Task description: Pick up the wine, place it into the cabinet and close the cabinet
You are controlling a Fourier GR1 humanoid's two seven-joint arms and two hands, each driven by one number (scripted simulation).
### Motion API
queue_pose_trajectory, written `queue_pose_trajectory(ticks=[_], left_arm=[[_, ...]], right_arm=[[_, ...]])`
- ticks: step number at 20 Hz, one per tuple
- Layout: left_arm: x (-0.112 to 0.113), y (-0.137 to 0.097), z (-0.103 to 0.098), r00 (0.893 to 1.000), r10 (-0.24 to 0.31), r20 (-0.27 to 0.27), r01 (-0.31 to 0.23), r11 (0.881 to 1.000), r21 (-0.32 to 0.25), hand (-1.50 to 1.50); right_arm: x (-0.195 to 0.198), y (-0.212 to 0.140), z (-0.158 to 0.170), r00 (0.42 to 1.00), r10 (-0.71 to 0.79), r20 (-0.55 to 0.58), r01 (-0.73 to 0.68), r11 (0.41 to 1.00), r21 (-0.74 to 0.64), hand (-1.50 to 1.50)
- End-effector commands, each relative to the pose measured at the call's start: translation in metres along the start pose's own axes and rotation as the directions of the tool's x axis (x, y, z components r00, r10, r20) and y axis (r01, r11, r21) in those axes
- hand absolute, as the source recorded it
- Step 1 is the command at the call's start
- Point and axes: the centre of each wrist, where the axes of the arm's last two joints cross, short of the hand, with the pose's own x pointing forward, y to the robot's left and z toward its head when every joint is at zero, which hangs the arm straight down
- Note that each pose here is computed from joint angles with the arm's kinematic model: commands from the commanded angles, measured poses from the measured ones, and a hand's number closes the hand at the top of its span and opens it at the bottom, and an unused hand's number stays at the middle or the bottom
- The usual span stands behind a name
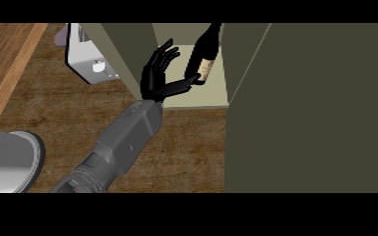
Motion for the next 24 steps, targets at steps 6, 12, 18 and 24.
queue_pose_trajectory(ticks=[6, 12, 18, 24], left_arm=[[0.000, 0.014, 0.010, 0.997, -0.050, 0.065, 0.048, 0.998, 0.031, -1.50], [0.002, 0.001, 0.056, 0.999, 0.005, 0.032, -0.001, 0.994, -0.111, -1.50], [0.050, 0.001, 0.082, 0.999, 0.028, -0.027, -0.034, 0.966, -0.258, -1.50], [0.100, 0.011, 0.125, 0.999, 0.037, 0.013, -0.033, 0.974, -0.225, -1.50]], right_arm=[[0.004, -0.008, 0.005, 1.000, 0.027, -0.008, -0.027, 1.000, -0.006, -1.50], [0.005, -0.010, -0.003, 1.000, 0.006, -0.014, -0.007, 0.999, -0.045, -1.50], [0.014, -0.006, 0.001, 1.000, 0.023, -0.001, -0.023, 0.999, -0.036, -1.50], [0.013, 0.011, 0.005, 1.000, 0.006, -0.012, -0.006, 1.000, 0.013, -1.50]])
